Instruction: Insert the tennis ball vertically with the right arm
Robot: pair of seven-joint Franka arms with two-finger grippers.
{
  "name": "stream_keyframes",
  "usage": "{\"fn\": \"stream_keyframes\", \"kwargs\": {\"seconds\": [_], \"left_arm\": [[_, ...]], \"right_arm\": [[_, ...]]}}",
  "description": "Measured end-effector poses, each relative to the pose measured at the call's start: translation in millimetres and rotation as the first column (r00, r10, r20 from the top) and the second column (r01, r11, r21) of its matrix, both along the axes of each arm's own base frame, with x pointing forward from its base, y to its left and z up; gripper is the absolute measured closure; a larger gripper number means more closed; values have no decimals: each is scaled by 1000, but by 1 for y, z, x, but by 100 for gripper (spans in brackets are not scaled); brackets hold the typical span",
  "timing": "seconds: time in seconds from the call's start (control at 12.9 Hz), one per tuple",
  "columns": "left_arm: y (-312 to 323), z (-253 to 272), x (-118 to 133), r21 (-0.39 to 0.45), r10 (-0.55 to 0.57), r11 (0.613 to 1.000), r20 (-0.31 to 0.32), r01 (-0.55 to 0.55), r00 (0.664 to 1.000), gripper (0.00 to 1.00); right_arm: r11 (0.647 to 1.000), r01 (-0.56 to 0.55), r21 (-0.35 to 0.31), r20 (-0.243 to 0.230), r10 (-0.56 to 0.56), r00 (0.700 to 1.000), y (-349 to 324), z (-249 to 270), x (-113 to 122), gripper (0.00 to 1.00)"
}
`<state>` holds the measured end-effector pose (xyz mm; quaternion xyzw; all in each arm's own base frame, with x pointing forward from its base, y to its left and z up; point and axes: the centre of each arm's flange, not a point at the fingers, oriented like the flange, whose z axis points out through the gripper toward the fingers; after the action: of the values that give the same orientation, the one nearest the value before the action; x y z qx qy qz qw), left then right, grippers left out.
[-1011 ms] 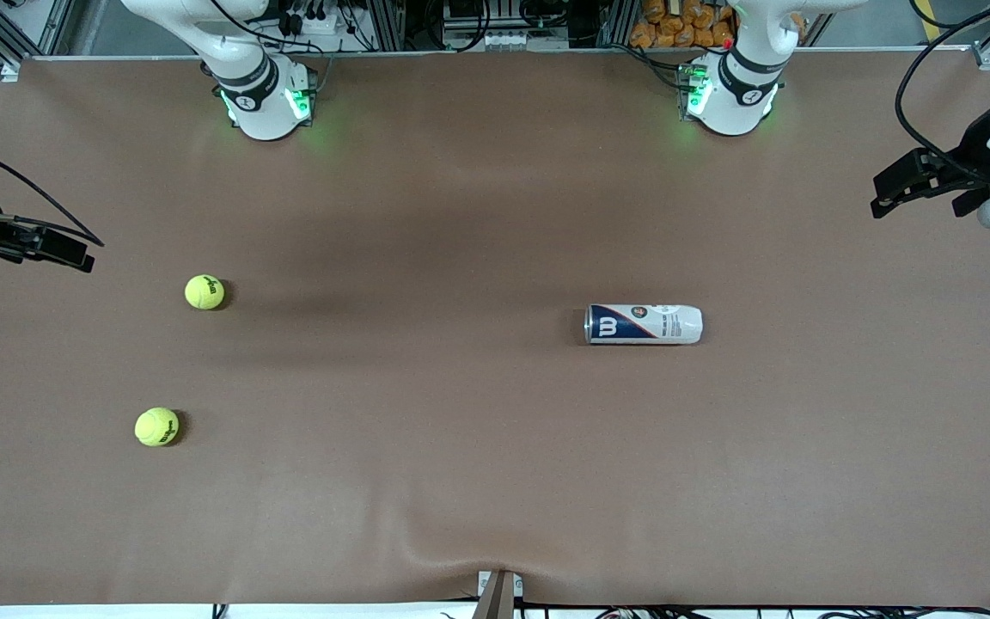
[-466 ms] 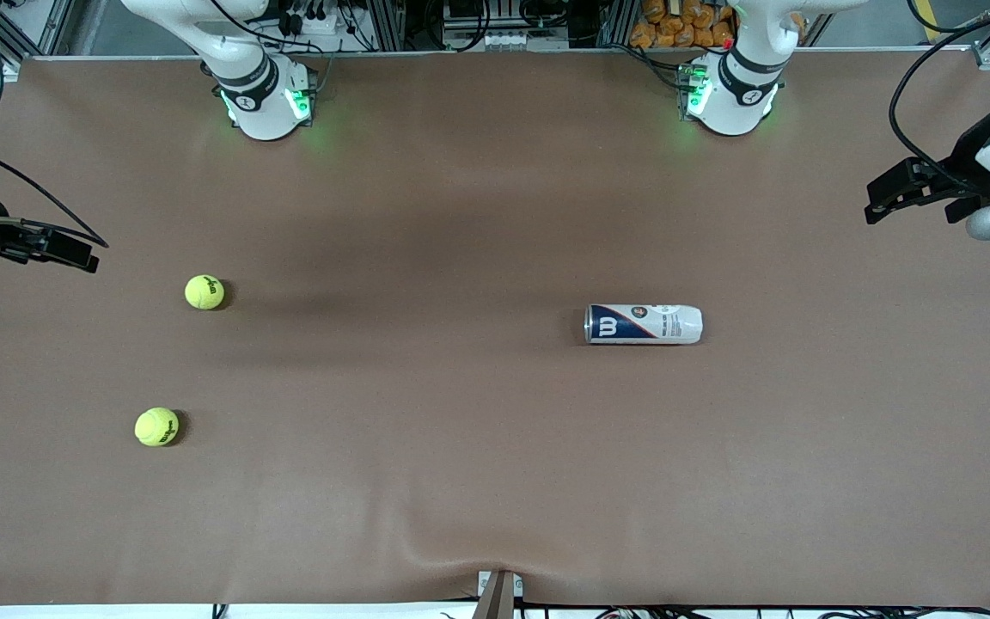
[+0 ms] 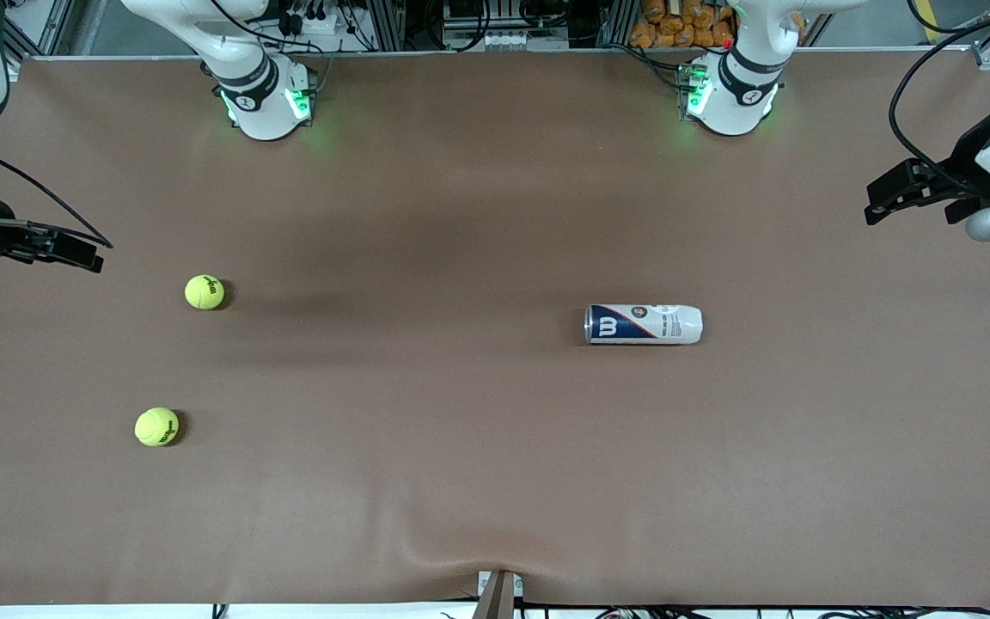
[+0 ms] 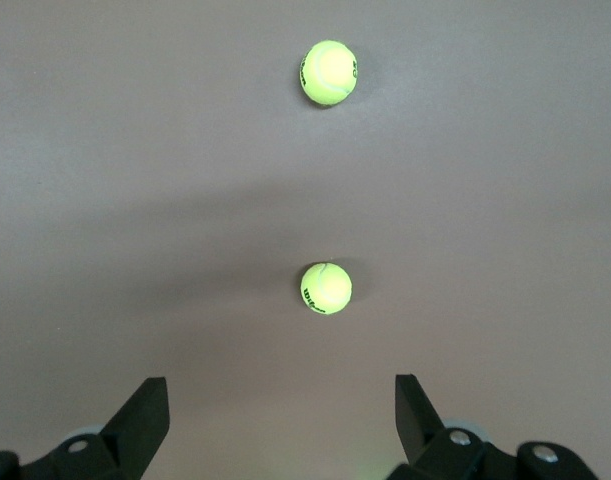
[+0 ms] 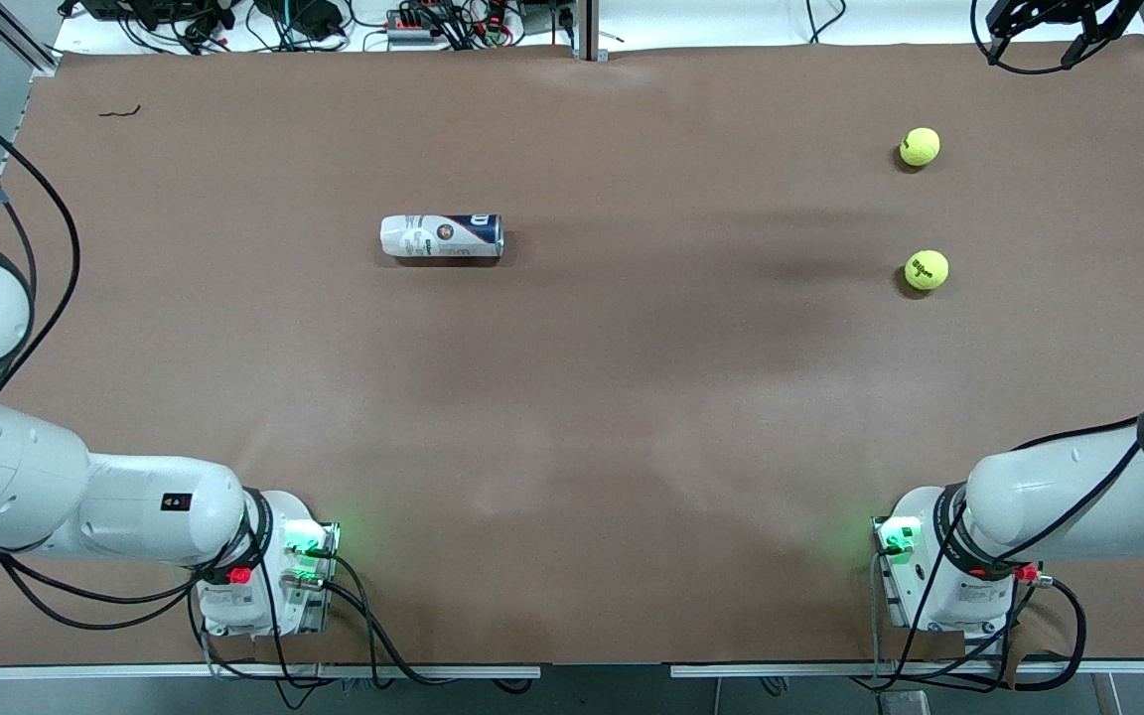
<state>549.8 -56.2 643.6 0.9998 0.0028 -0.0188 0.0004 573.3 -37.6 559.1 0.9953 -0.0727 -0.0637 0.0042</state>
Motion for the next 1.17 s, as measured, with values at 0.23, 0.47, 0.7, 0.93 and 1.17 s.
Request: {"fn": "stream_keyframes", "kwargs": {"seconds": [0.23, 0.47, 0.7, 0.93, 1.17], "left_arm": [[-6, -4, 1, 0, -12, 1000, -8, 12, 1000, 0], [-20, -12, 2, 1, -37, 999, -24, 37, 999, 0], [-40, -19, 1, 2, -72, 997, -37, 72, 997, 0], [-79, -41, 3, 4, -136, 991, -76, 137, 988, 0], [-129, -76, 4, 61, -231, 969, -131, 240, 964, 0]], "right_arm": [[1000, 0, 0, 0, 0, 1000, 0, 0, -1, 0], [1000, 0, 0, 1, 0, 1000, 0, -1, -1, 0], [1000, 1, 0, 0, -1, 1000, 0, -2, -1, 0], [1000, 1, 0, -2, -1, 1000, -1, -5, -1, 0], [1000, 2, 0, -1, -2, 1000, -1, -6, -1, 0]]}}
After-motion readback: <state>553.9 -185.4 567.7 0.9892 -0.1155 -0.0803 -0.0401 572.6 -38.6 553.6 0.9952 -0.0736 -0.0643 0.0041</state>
